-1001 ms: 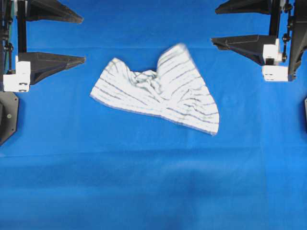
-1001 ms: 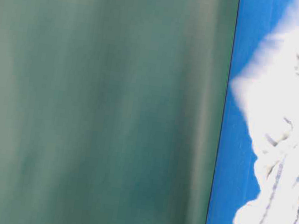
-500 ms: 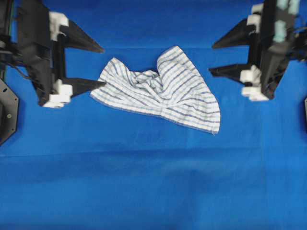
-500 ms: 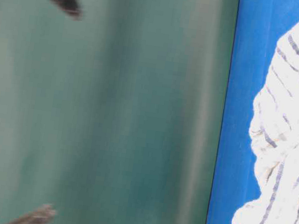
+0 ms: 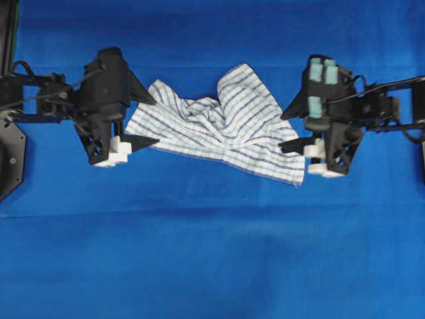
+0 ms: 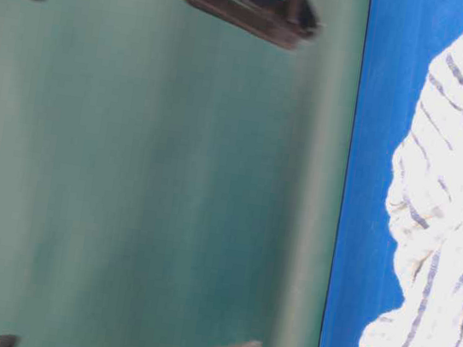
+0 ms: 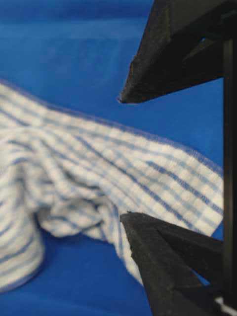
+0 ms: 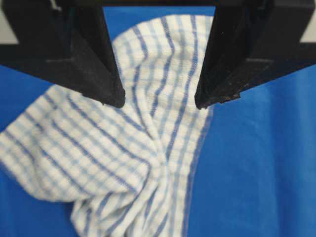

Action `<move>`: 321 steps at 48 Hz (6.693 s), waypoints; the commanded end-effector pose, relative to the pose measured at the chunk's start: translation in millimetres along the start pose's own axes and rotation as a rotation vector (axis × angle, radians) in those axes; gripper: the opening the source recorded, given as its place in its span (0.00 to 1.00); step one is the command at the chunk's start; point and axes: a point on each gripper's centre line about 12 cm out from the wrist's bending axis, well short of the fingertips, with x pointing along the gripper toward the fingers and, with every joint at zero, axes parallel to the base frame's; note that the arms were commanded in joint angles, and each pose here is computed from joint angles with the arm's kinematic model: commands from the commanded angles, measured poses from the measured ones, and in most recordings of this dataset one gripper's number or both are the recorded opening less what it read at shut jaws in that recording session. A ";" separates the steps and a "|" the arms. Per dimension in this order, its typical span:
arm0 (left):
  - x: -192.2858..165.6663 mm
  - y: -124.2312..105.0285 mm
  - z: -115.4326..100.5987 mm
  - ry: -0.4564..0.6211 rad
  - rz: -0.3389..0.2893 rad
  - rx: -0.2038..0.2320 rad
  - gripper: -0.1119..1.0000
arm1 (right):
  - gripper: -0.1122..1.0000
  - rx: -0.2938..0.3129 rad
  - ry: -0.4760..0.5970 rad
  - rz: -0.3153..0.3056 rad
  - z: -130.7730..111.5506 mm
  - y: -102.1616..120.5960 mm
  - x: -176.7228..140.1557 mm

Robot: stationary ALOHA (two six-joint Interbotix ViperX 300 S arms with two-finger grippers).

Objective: Lift the towel with both arms.

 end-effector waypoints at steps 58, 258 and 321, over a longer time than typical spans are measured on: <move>70.3 -3.3 -76.0 0.221 -0.008 0.007 0.12 | 0.13 0.025 0.113 0.023 -49.8 6.9 106.0; 117.0 27.5 -21.7 -0.014 0.065 0.024 0.93 | 0.66 0.097 0.154 -0.152 -74.5 -73.6 67.4; 57.0 54.5 28.5 0.044 0.112 -0.010 0.12 | 0.17 0.122 -0.025 -0.217 -12.9 -85.4 0.2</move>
